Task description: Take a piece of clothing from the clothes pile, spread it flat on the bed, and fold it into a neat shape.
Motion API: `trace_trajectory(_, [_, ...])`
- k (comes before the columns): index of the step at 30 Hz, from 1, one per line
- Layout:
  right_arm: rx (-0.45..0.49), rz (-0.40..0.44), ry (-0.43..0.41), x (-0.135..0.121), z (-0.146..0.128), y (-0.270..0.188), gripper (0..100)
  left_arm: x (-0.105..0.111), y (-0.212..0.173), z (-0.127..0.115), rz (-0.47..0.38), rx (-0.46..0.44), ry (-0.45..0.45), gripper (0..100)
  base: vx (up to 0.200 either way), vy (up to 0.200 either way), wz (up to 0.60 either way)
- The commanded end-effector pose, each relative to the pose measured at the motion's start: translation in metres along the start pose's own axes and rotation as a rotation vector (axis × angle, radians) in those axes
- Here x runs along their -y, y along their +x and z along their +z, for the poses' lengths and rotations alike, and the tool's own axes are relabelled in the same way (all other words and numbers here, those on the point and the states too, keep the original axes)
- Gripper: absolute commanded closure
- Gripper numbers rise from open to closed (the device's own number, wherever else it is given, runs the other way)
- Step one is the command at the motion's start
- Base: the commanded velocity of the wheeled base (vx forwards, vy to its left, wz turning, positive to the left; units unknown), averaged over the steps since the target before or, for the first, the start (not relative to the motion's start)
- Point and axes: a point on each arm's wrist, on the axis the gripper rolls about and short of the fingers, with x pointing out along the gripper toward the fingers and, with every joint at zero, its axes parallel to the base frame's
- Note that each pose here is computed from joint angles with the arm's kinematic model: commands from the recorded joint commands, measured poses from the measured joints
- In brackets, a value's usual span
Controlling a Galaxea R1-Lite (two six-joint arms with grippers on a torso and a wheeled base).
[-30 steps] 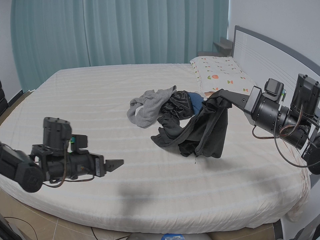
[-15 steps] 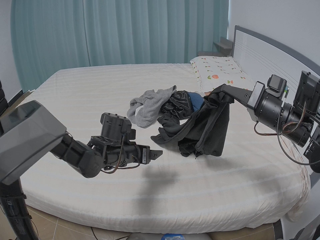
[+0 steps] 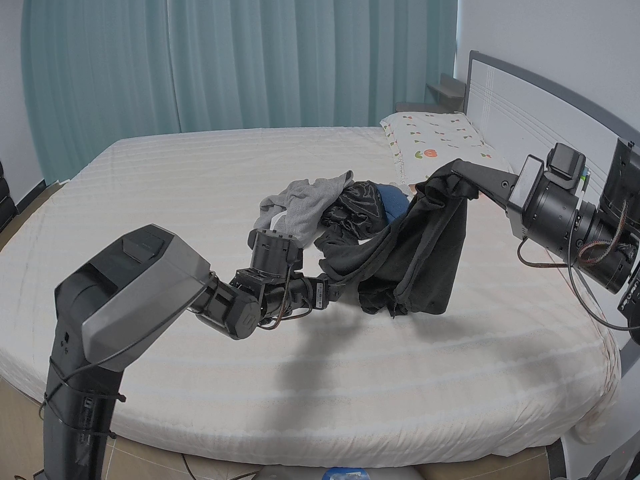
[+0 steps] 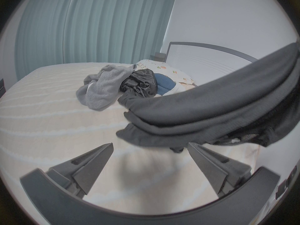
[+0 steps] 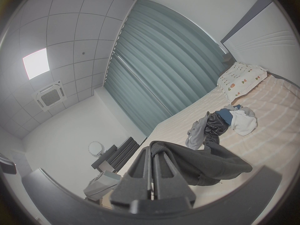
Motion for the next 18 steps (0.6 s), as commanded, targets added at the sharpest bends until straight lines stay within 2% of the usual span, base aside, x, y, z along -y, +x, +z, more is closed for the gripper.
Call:
trace_trajectory(1, [0.013,0.006,0.002,-0.002,0.004,-0.004,100,-0.005,0.034,-0.019,0.009,-0.031,-0.001,0,0.000,0.000,0.00])
trace_trajectory(8, [0.022,-0.007,-0.001,0.002,0.007,-0.004,100,-0.009,0.048,-0.024,0.006,-0.028,-0.014,0,0.000,0.000,0.00])
trace_trajectory(15, [0.030,-0.013,0.000,0.004,0.009,-0.006,100,-0.014,0.069,-0.024,-0.006,0.017,-0.039,0,0.000,0.000,0.00])
trace_trajectory(16, [0.031,-0.014,0.000,0.004,0.009,-0.006,100,-0.013,0.071,-0.024,-0.010,0.024,-0.053,100,0.000,0.000,0.00])
trace_trajectory(18, [0.030,-0.017,0.000,0.005,0.009,-0.005,100,-0.010,0.075,-0.024,-0.017,0.036,-0.082,100,0.000,0.000,0.00])
